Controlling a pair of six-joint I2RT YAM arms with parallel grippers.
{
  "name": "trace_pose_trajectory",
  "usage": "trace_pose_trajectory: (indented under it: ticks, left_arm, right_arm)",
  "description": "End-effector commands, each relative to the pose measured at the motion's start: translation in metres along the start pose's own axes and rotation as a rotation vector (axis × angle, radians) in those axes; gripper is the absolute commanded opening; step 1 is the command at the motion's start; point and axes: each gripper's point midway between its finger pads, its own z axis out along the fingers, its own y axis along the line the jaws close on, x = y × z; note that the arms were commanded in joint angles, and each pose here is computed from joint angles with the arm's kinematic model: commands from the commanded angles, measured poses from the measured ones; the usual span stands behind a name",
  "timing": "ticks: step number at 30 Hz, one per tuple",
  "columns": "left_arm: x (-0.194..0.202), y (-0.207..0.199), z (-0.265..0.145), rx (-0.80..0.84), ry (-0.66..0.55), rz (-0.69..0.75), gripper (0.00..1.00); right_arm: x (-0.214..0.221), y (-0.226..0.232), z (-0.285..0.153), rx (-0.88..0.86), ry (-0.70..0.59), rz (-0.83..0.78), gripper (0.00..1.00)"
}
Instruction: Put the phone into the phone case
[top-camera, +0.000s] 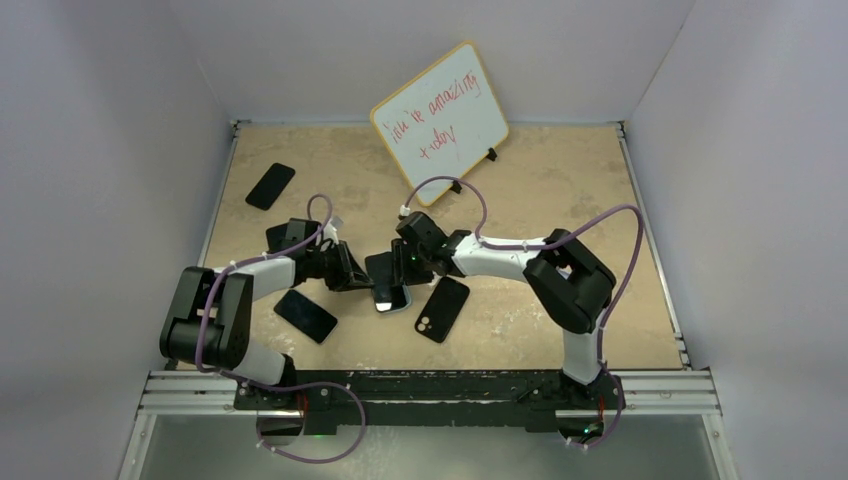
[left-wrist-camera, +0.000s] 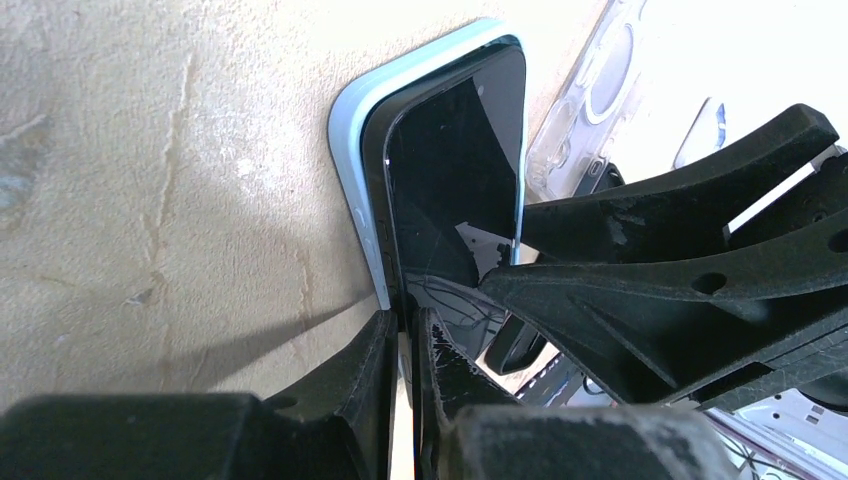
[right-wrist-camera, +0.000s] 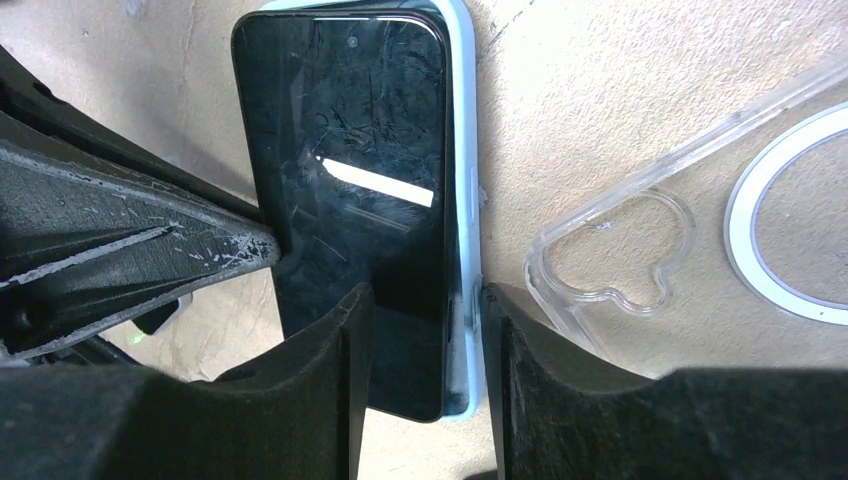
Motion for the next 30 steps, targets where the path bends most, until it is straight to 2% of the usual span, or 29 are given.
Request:
trace_pose_trajectory:
  ticks: [1, 5, 10, 13, 15, 21, 23, 26, 30]
  left_arm:
    - [0.0, -0.012, -0.003, 0.017, -0.003, 0.006, 0.07]
    - [-0.004, -0.009, -0.011, -0.018, -0.024, -0.002, 0.05]
    - [-0.006, -0.017, -0.016, 0.023, -0.03, -0.045, 0.05]
    - [-0.006, -0.017, -0.016, 0.02, -0.039, -0.056, 0.04]
    - [-0.005, -0.013, -0.016, 0.003, -0.044, -0.056, 0.04]
    - [-0.001, -0.005, -0.015, -0.023, -0.039, -0.065, 0.03]
    - [0.0, -0.005, -0.017, -0.025, -0.045, -0.061, 0.06]
    - [0.004, -0.001, -0.02, -0.052, -0.04, -0.047, 0.19]
    - [0.011, 0.005, -0.023, -0.081, -0.025, -0.037, 0.24]
  right_arm:
    - [0.005, 0.023, -0.002, -0.117, 0.005, 0.036, 0.44]
    - [0.006, 0.026, -0.003, -0.136, 0.001, 0.058, 0.43]
    - [0.013, 0.016, -0.007, -0.108, 0.01, 0.056, 0.44]
    - [0.023, 0.01, -0.01, -0.101, 0.025, 0.059, 0.54]
    - [0.027, 0.006, -0.012, -0.095, 0.025, 0.061, 0.56]
    - [0.036, -0.004, -0.017, -0.074, 0.035, 0.049, 0.49]
    - [0.039, -0.005, -0.018, -0.077, 0.04, 0.045, 0.47]
    - [0.039, -0.004, -0.019, -0.085, 0.039, 0.045, 0.46]
    - [0.039, -0.001, -0.019, -0.098, 0.041, 0.044, 0.44]
